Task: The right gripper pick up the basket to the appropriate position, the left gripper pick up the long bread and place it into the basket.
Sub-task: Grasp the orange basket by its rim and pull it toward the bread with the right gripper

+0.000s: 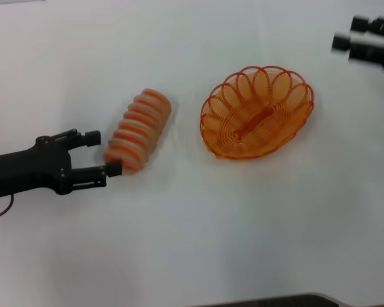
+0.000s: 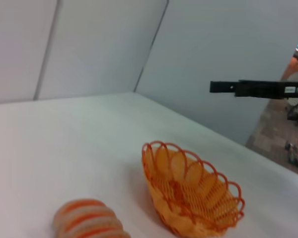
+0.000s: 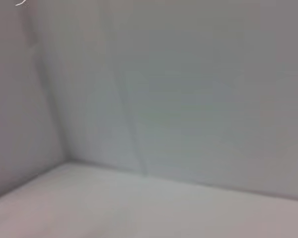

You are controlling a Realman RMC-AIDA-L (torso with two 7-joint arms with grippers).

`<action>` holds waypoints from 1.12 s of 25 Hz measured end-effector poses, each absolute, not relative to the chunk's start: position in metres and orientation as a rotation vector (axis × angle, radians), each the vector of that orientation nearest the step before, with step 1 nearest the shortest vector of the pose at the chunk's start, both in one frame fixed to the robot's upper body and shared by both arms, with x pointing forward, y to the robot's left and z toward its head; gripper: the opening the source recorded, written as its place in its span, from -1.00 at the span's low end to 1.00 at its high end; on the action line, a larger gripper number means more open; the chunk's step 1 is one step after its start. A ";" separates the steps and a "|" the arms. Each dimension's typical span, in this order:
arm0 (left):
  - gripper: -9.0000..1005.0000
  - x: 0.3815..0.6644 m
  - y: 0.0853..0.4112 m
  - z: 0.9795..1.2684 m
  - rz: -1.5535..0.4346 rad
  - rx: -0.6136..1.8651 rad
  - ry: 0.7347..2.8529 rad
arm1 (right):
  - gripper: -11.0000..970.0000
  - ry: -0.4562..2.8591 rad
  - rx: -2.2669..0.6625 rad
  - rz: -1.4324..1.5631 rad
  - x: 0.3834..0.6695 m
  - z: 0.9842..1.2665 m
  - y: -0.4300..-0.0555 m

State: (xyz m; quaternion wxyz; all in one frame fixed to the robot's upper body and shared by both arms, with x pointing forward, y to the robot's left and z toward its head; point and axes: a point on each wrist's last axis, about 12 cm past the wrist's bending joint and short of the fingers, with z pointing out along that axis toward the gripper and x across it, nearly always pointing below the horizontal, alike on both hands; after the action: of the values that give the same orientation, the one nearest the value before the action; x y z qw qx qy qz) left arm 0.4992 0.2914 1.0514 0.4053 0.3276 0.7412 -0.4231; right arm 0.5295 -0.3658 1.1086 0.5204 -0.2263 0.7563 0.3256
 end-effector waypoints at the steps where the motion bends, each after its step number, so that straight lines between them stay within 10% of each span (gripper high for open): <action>1: 0.79 0.500 0.291 1.052 -1.069 0.816 1.863 | 0.67 1.824 -0.495 0.782 0.534 1.111 -0.368; 28: 0.79 0.504 0.276 1.056 -1.063 0.813 1.750 | 0.67 2.430 -0.442 0.728 0.622 1.146 -0.317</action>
State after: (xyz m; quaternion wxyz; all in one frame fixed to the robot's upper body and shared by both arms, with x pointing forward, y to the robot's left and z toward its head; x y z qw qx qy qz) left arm 0.5036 0.2760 1.0563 0.4522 0.3291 0.7086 -0.4302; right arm 0.6220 -0.3168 1.1456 0.2796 -0.1648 0.9060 0.2716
